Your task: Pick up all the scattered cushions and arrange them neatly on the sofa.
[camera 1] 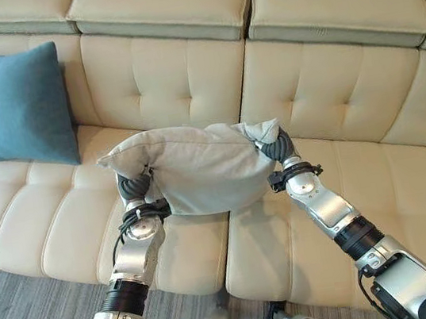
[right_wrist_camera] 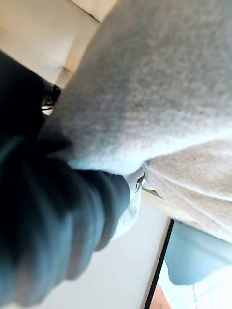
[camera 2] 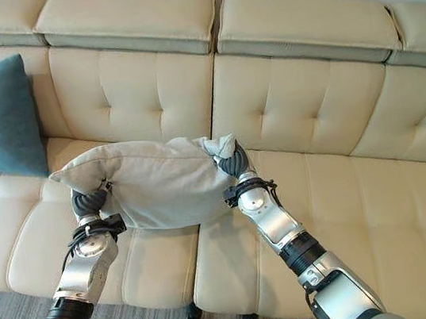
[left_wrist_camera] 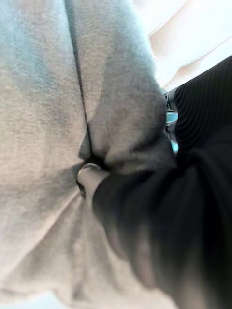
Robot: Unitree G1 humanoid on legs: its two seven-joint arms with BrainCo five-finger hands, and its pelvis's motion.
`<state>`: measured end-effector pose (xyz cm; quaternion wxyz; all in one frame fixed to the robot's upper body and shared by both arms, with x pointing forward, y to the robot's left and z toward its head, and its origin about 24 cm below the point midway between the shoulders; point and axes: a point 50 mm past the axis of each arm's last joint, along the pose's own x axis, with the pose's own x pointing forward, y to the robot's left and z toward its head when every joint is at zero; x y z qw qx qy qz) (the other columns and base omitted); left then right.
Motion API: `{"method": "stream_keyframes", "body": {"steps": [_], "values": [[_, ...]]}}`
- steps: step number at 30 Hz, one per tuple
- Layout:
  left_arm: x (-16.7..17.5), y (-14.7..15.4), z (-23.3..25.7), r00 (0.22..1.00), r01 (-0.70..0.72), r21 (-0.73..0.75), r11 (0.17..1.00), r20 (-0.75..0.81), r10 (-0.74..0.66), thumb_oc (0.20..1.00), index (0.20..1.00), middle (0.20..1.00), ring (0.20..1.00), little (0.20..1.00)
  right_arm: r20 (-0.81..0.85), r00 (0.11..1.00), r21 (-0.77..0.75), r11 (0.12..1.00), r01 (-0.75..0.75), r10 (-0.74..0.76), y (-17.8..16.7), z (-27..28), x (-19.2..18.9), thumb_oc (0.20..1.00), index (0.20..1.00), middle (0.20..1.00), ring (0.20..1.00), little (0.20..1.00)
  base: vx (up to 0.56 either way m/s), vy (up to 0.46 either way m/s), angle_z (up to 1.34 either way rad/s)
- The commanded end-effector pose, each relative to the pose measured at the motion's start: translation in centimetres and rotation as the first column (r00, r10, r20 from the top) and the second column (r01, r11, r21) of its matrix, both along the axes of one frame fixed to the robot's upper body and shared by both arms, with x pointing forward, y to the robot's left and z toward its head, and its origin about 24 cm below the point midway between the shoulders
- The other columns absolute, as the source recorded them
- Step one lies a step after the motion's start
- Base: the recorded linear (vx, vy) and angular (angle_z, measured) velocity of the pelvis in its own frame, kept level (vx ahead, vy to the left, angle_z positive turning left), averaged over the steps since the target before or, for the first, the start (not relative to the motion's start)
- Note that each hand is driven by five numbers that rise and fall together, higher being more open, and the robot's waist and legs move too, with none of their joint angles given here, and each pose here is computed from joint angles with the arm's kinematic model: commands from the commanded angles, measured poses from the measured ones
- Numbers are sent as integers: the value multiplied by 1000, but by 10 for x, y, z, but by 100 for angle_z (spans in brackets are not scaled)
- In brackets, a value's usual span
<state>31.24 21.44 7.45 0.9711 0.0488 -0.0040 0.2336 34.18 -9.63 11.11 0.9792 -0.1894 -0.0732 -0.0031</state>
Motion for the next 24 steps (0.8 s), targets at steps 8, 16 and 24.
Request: {"method": "stream_keyframes", "body": {"steps": [8, 16, 24], "values": [[28, -18, 69, 964, 81, 61, 995, 250, -94, 200, 200, 200, 200, 200, 339, 939, 51, 998, 33, -49, -7, 79, 2, 200, 200, 200, 200, 200, 50, 14, -26], [41, -27, 73, 969, 54, 46, 997, 237, -64, 200, 200, 200, 200, 200, 223, 975, 12, 1000, -12, 10, 16, 56, 12, 200, 200, 200, 200, 200, 4, -17, -17], [52, -41, 81, 970, 3, 42, 999, 242, -13, 200, 200, 200, 200, 200, 183, 983, -182, 982, 54, -20, 24, 53, 32, 200, 200, 200, 200, 200, 34, -13, 9]]}}
